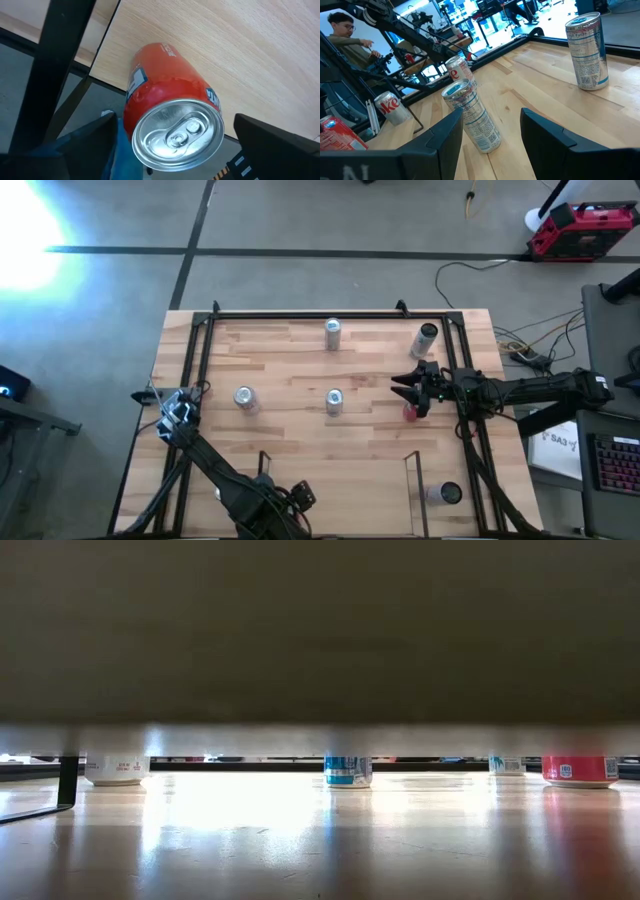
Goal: Place canned beverage on shelf
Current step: Put the left red soda can on the shelf, then put the top silver soda can on the shelf
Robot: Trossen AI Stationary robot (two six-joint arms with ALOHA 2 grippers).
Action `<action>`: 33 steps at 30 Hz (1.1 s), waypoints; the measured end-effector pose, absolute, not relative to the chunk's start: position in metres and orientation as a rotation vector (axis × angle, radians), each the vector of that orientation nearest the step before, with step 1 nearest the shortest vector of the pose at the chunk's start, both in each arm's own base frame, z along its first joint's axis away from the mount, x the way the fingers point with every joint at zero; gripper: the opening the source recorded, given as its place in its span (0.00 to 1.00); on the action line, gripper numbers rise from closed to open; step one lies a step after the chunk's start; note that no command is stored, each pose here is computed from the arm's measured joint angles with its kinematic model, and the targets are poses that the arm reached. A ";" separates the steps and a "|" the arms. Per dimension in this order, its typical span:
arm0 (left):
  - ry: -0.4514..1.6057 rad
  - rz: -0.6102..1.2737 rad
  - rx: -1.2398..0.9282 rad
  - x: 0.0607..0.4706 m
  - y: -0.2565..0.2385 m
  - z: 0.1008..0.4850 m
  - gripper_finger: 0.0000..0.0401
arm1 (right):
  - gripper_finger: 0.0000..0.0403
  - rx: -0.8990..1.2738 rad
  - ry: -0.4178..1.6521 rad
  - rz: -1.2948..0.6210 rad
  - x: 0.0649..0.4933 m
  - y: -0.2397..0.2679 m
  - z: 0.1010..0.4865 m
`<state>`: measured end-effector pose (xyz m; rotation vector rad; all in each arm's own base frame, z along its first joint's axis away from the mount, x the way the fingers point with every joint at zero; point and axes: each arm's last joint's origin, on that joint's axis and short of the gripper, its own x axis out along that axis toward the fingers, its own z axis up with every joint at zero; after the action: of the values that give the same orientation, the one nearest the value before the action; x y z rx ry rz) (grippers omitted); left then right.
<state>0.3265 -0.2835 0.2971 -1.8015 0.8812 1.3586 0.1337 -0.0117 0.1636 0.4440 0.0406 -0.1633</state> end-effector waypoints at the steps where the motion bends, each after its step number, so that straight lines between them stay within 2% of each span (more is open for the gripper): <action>1: 0.882 1.357 -1.800 0.327 -0.283 0.297 0.98 | 0.45 0.444 0.041 -0.163 0.134 -0.012 0.164; 5: 0.894 1.324 -1.805 0.323 -0.281 0.309 0.98 | 0.45 0.444 0.041 -0.163 0.134 -0.012 0.164; 11: 0.918 1.272 -1.779 0.306 -0.265 0.354 0.97 | 0.45 0.444 0.041 -0.163 0.134 -0.012 0.163; 17: 0.903 1.224 -1.742 0.292 -0.247 0.373 0.97 | 0.45 0.444 0.050 -0.165 0.134 -0.012 0.163; 20: 0.886 1.203 -1.701 0.286 -0.239 0.375 0.97 | 0.45 0.444 0.052 -0.166 0.134 -0.012 0.162; 27: 0.912 1.327 -1.642 0.272 -0.200 0.364 0.97 | 0.45 0.444 0.054 -0.167 0.134 -0.012 0.162; 33: 0.946 1.349 -1.612 0.260 -0.162 0.365 0.97 | 0.45 0.444 0.055 -0.167 0.134 -0.012 0.162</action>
<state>0.2601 -0.1624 0.3651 -1.6116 0.9456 1.3489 0.1336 -0.0117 0.1622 0.4438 0.0547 -0.1669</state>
